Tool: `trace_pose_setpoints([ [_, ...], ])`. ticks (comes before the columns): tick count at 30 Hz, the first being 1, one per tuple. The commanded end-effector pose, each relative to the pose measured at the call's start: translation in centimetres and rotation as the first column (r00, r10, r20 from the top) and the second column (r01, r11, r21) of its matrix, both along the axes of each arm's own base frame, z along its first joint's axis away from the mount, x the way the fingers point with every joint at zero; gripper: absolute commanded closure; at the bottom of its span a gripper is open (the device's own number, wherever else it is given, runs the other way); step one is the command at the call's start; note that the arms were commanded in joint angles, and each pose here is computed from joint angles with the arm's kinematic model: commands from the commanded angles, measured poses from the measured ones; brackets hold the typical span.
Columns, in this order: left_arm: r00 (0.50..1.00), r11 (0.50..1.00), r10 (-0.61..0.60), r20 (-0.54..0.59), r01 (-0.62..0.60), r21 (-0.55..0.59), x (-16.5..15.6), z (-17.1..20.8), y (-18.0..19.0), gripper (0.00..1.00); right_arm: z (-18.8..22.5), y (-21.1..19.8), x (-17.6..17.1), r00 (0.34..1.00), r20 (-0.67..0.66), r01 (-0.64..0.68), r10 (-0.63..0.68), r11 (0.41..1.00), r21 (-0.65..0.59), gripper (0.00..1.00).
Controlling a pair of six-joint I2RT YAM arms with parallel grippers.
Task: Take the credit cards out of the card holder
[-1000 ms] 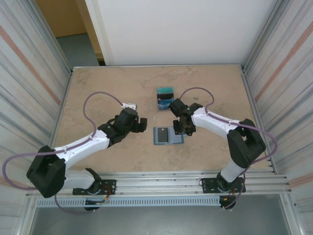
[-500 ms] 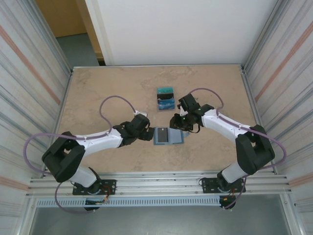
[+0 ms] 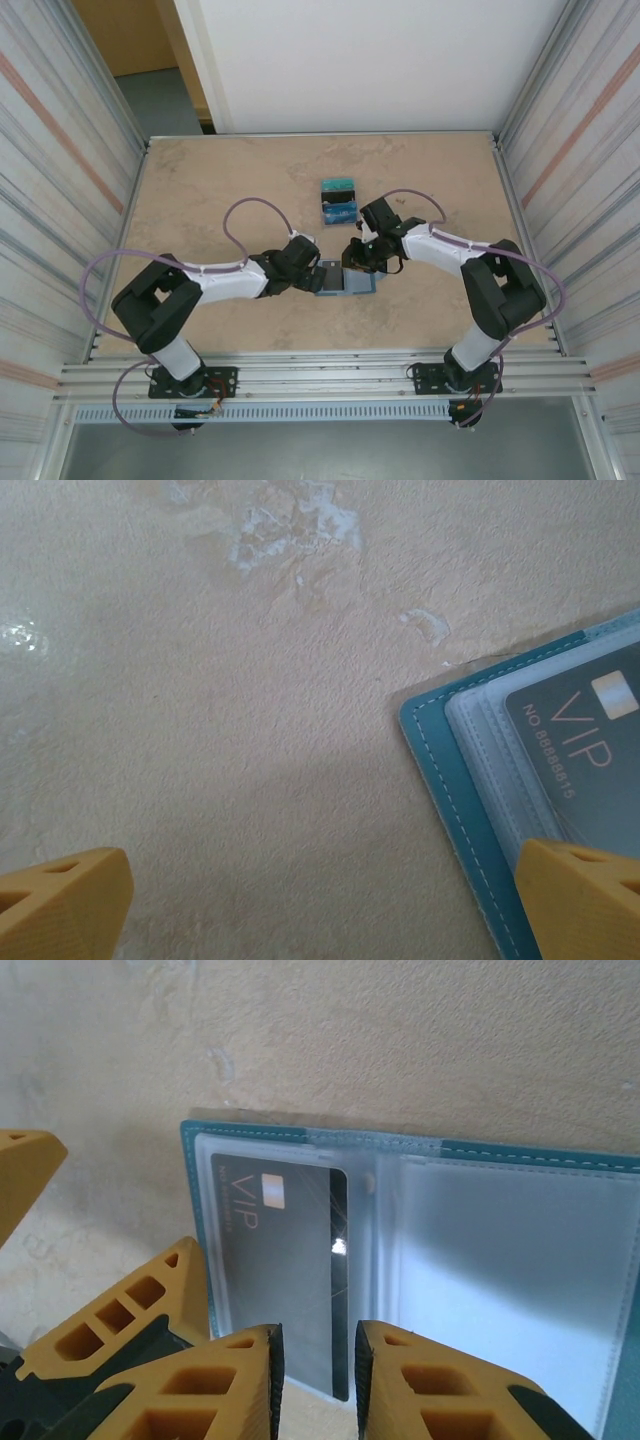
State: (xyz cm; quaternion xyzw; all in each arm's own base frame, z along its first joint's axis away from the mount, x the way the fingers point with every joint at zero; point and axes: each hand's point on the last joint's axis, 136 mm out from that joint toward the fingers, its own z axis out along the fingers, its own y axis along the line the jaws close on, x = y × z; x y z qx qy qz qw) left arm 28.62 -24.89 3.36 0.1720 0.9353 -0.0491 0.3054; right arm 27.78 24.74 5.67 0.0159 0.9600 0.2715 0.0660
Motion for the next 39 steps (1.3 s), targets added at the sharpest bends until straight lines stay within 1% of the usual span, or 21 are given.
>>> trace_pose_setpoints([
  [1,1.000,1.000,-0.010,0.010,0.011,-0.009,0.5,0.3,-0.8,0.01,-1.0,0.2,-0.5,0.999,-0.035,-0.005,0.005,1.000,0.006,0.74],
  [8,1.000,1.000,-0.009,-0.014,0.009,0.006,0.2,-0.6,-0.6,0.01,-1.9,0.6,-0.8,0.998,-0.054,-0.011,0.012,1.000,0.022,0.78],
  [26,1.000,1.000,0.003,-0.031,-0.002,0.031,-0.1,-1.1,-0.1,0.01,-3.5,0.8,-1.2,0.996,-0.086,-0.013,0.016,0.999,0.038,0.80],
  [34,0.999,0.999,0.003,-0.037,-0.002,0.038,-0.1,-1.3,0.0,0.01,-3.3,1.3,-1.3,0.996,-0.091,-0.014,0.022,0.996,0.086,0.84],
  [39,0.999,0.998,0.015,-0.043,-0.012,0.056,-0.2,-1.3,0.4,0.01,-2.9,1.5,-1.3,0.996,-0.083,-0.011,0.021,0.992,0.125,0.89],
])
